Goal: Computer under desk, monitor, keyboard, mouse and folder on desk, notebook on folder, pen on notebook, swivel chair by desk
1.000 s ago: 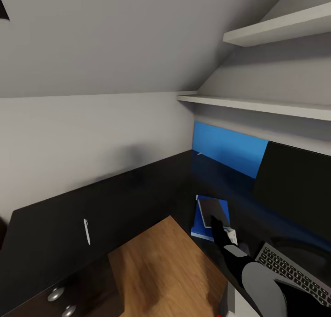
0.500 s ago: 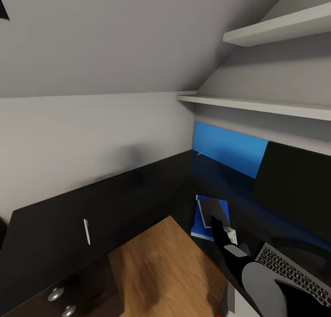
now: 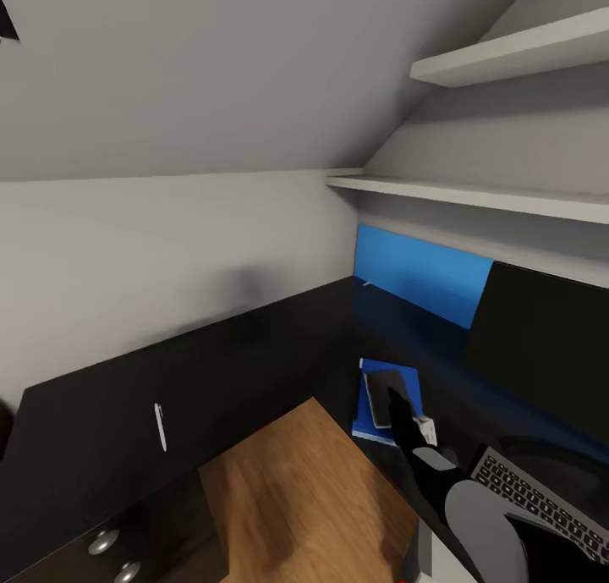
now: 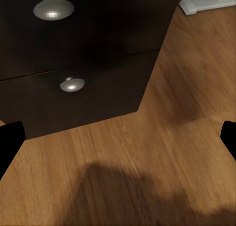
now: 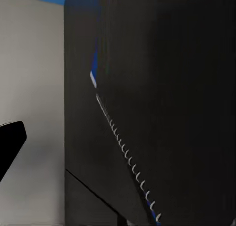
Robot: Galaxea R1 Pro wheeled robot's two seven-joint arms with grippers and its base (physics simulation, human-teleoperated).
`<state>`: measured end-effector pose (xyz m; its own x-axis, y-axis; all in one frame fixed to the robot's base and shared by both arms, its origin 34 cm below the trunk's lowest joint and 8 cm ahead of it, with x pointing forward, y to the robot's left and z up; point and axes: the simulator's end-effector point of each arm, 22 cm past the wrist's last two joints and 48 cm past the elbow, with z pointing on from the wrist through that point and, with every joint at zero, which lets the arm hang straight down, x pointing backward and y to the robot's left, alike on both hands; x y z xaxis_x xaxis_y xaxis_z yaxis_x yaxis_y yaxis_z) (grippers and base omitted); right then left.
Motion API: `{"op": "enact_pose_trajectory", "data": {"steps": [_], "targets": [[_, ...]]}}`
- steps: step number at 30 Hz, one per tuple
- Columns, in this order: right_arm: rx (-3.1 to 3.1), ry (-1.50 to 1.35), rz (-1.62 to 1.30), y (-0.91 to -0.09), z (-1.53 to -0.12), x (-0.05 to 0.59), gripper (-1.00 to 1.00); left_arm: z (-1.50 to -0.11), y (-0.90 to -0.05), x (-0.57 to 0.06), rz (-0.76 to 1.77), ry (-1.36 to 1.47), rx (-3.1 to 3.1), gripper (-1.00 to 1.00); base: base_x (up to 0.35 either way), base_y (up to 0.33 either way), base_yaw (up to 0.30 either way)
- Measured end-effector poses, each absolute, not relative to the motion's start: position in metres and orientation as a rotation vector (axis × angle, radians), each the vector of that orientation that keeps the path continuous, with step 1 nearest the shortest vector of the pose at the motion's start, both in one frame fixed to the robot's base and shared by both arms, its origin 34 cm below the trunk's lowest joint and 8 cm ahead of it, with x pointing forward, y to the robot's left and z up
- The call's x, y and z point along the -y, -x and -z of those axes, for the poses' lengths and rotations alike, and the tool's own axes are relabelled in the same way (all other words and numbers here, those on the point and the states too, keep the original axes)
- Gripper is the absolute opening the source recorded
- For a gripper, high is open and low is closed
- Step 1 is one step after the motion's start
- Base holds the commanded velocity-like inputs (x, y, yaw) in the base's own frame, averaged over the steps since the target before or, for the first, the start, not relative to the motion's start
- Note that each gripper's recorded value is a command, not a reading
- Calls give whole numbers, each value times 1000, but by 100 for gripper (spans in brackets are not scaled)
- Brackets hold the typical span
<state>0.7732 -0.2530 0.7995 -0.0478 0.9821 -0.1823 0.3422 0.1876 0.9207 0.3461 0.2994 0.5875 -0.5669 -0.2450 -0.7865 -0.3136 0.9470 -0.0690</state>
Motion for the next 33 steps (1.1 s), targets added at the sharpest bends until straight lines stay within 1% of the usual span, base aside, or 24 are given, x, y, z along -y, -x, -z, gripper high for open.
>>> {"op": "enact_pose_trajectory", "data": {"steps": [33], "targets": [[-1576,-1323,-883,-763,-834,250,100,-631,-341,-299,-98,393,-2200,100,0,0,0]]}}
